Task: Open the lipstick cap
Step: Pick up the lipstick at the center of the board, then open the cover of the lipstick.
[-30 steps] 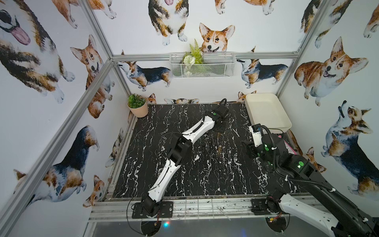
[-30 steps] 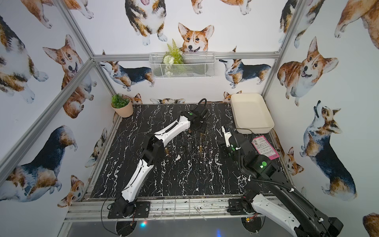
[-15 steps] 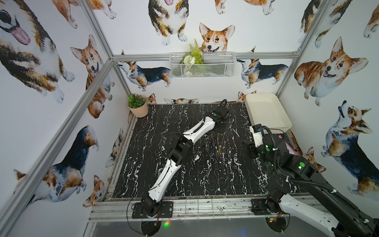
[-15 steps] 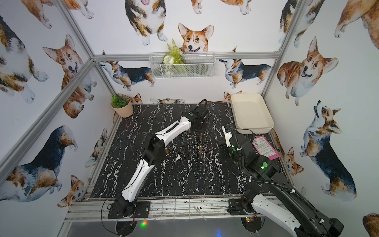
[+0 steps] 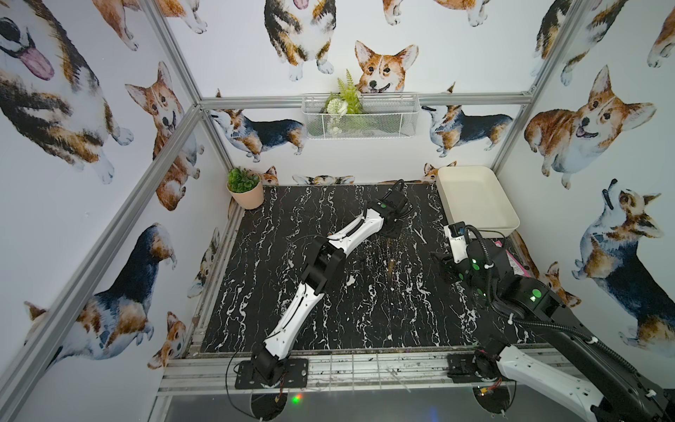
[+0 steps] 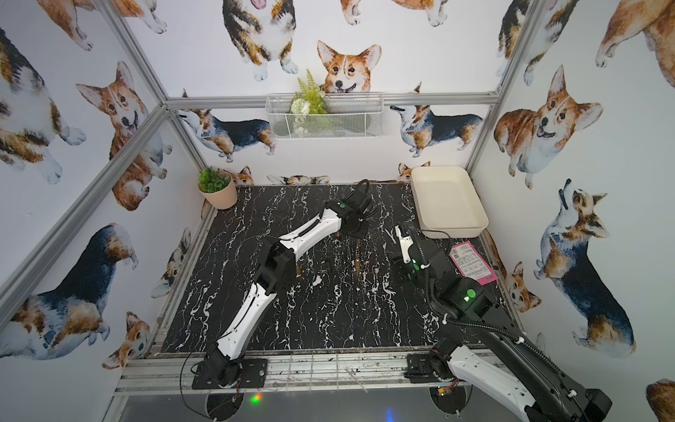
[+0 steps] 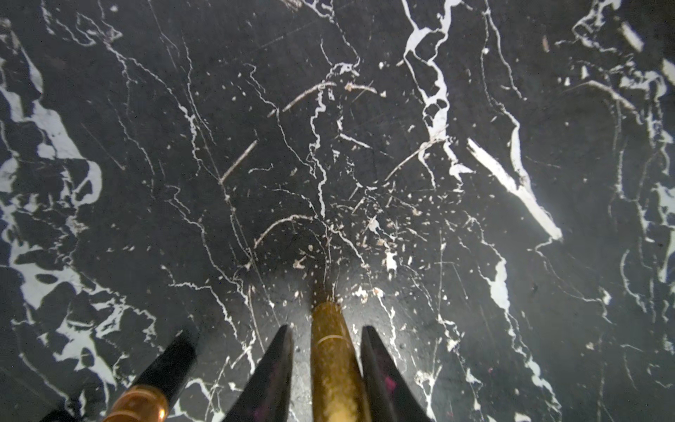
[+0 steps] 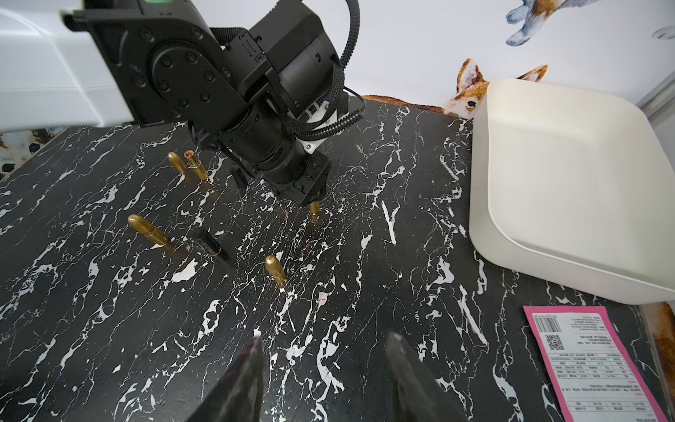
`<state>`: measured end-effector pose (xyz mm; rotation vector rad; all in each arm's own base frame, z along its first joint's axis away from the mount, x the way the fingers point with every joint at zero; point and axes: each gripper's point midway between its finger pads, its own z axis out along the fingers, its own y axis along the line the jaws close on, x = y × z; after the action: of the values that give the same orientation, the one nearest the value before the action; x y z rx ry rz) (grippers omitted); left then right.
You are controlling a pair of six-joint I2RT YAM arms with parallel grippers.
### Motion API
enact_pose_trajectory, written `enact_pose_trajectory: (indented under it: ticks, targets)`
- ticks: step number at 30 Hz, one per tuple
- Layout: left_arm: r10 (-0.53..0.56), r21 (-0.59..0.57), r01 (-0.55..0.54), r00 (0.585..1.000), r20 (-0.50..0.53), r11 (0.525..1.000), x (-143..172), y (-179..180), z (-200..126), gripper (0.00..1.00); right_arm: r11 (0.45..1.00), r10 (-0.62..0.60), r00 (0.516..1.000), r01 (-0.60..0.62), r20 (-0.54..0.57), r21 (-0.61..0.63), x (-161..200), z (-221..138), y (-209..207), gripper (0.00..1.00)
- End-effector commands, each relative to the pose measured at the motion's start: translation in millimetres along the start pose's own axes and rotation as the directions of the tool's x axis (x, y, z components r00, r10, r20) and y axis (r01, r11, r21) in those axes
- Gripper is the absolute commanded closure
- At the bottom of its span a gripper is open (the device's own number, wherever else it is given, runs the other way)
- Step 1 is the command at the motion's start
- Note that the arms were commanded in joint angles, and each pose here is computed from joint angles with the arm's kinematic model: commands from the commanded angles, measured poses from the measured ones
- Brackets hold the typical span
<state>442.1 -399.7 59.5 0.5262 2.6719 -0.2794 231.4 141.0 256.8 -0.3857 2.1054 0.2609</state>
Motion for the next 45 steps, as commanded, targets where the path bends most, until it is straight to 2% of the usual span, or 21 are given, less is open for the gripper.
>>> enact_pose_trajectory:
  ticks: [1,5,10,16,22,27,30,35,40,45]
  targets:
    - [-0.005,-0.001,0.005,1.000,0.000,1.000,-1,0,-2,0.71,1.000,0.008,1.000,-0.008,0.030,0.001,-7,2,1,0.44]
    - [-0.003,-0.001,0.003,1.000,-0.002,1.000,-1,0,-3,0.75,1.000,0.009,1.000,-0.009,0.028,0.000,-7,2,1,0.44]
    - [0.003,-0.001,-0.003,1.000,-0.010,1.000,0,0,-7,0.90,1.000,0.009,1.000,-0.009,0.028,-0.002,-6,4,1,0.44]
    - [0.009,0.005,-0.009,1.000,-0.012,1.000,-2,0,-28,0.94,1.000,-0.001,1.000,0.001,0.014,-0.010,-4,8,4,0.44]
    - [0.003,0.066,-0.002,1.000,-0.017,0.998,-7,-3,-80,0.94,0.999,-0.020,1.000,0.020,0.012,-0.027,-5,9,8,0.44]
    - [0.006,0.204,-0.006,1.000,0.003,0.979,-11,-22,-145,0.93,0.990,-0.062,0.998,0.063,0.013,-0.129,-9,8,26,0.44]
    - [-0.006,0.313,0.006,1.000,-0.001,0.950,-10,-39,-184,0.93,0.978,-0.075,0.997,0.080,0.030,-0.190,-16,4,38,0.43]
    - [-0.017,0.504,0.052,0.997,-0.074,0.862,8,-69,-233,0.92,0.951,-0.124,0.991,0.132,0.048,-0.278,-28,-1,55,0.42]
    - [-0.001,0.605,0.036,0.998,-0.058,0.795,20,-85,-276,0.92,0.933,-0.177,0.983,0.185,0.053,-0.307,-36,0,62,0.42]
    - [0.014,0.656,0.017,0.999,-0.042,0.754,30,-90,-310,0.93,0.933,-0.203,0.978,0.207,0.046,-0.295,-50,4,64,0.43]
